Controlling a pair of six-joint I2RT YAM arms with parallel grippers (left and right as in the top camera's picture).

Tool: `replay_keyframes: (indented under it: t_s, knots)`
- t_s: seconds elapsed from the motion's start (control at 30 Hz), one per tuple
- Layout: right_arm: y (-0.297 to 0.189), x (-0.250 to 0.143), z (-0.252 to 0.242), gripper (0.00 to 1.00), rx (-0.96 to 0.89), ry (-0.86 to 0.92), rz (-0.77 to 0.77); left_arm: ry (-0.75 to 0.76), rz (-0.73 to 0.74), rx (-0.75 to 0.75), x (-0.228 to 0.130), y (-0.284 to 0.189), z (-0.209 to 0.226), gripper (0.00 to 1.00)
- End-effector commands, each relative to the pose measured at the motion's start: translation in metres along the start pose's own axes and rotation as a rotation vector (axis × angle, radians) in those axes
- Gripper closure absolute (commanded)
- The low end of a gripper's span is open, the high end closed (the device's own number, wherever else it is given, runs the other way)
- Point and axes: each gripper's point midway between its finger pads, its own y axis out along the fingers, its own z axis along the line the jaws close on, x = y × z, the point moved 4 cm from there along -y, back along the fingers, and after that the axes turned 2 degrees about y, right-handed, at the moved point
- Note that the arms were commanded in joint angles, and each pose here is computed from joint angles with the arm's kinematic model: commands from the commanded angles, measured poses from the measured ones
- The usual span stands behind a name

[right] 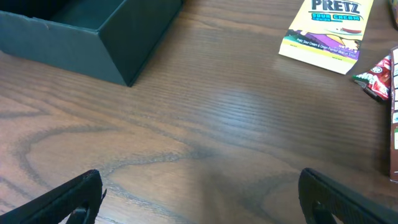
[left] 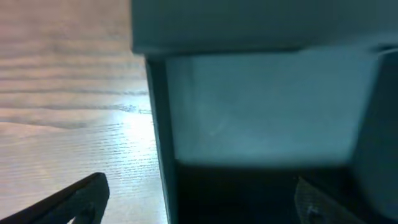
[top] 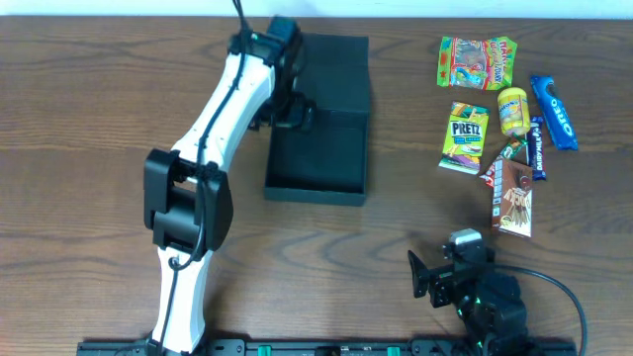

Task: Pack container
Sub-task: 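Pull the black box back and square it with the left gripper, then reach the right gripper to the green gummy-worm bag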

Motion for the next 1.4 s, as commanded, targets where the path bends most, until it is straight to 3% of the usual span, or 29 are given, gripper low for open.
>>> replay_keyframes:
  t_s: [0.0, 0.17, 1.0, 1.13, 1.2, 1.23, 1.37]
  knots:
    - [0.001, -0.002, -0.001, 0.01, -0.008, -0.007, 0.001, 0.007, -0.068, -0.023, 0.013, -0.026, -0.003, 0.05]
    - [0.001, -0.002, -0.001, 0.01, -0.008, -0.007, 0.001, 0.080, -0.124, -0.037, 0.022, -0.042, -0.007, 0.05]
    - [0.001, -0.002, -0.001, 0.01, -0.008, -0.007, 0.001, 0.095, -0.125, -0.036, 0.022, -0.042, -0.006, 0.05]
    - [0.001, 0.010, 0.001, 0.01, 0.003, 0.006, -0.057, 0.094, -0.115, -0.034, 0.020, -0.042, -0.005, 0.05]
    - [-0.001, 0.028, 0.007, 0.01, 0.056, 0.144, -0.141, 0.094, -0.113, -0.034, 0.019, -0.042, -0.005, 0.05]
    - [-0.003, 0.039, 0.014, 0.01, 0.123, 0.319, -0.177, 0.094, -0.112, -0.034, 0.019, -0.042, -0.005, 0.04]
    - [-0.005, 0.039, 0.026, 0.01, 0.252, 0.781, -0.107, 0.094, -0.112, -0.034, 0.019, -0.042, -0.005, 0.05]
